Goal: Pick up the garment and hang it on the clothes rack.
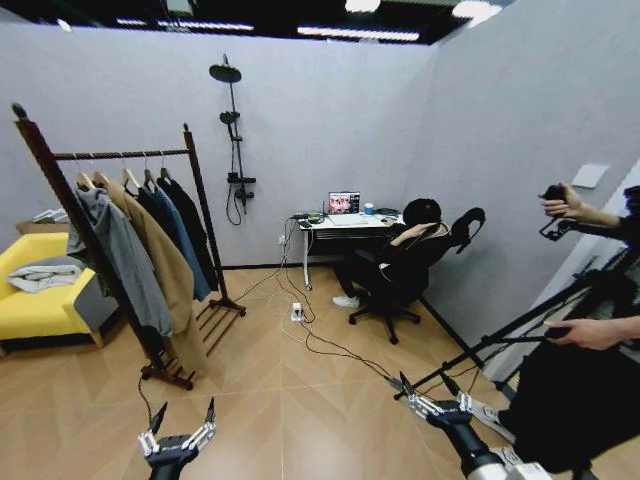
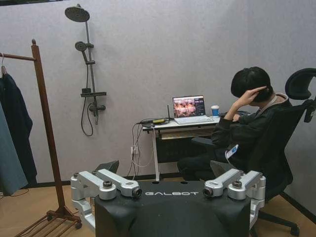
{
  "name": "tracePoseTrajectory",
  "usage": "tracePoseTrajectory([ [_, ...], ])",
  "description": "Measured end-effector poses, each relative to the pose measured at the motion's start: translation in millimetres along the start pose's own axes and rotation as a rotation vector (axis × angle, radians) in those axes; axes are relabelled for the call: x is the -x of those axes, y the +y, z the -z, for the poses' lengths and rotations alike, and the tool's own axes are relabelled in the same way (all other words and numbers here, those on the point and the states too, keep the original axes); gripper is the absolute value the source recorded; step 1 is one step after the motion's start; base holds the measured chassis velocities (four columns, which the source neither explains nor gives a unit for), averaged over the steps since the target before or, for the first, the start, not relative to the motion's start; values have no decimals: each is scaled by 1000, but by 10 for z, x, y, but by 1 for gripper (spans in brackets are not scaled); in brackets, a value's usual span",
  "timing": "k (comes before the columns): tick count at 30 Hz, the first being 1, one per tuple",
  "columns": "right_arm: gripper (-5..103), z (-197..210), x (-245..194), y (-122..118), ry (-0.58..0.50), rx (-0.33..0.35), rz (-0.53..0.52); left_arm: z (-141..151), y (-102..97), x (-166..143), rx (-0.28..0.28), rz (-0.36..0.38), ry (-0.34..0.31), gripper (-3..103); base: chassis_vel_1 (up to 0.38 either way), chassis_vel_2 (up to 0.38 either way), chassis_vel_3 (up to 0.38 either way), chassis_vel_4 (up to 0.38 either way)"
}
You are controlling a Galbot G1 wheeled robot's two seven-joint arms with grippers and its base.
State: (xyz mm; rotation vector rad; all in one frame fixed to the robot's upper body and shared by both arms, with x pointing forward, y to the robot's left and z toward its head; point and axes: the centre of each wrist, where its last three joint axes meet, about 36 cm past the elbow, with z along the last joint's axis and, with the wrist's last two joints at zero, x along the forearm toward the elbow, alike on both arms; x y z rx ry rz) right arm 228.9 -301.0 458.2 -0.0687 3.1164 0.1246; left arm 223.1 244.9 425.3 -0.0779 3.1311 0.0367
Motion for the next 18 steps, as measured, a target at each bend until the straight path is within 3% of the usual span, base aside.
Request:
tracePoseTrajectory([
  [18, 100, 0, 0, 1, 0, 0, 0, 0, 1, 0, 0, 1, 0, 100, 4, 2, 2, -4],
])
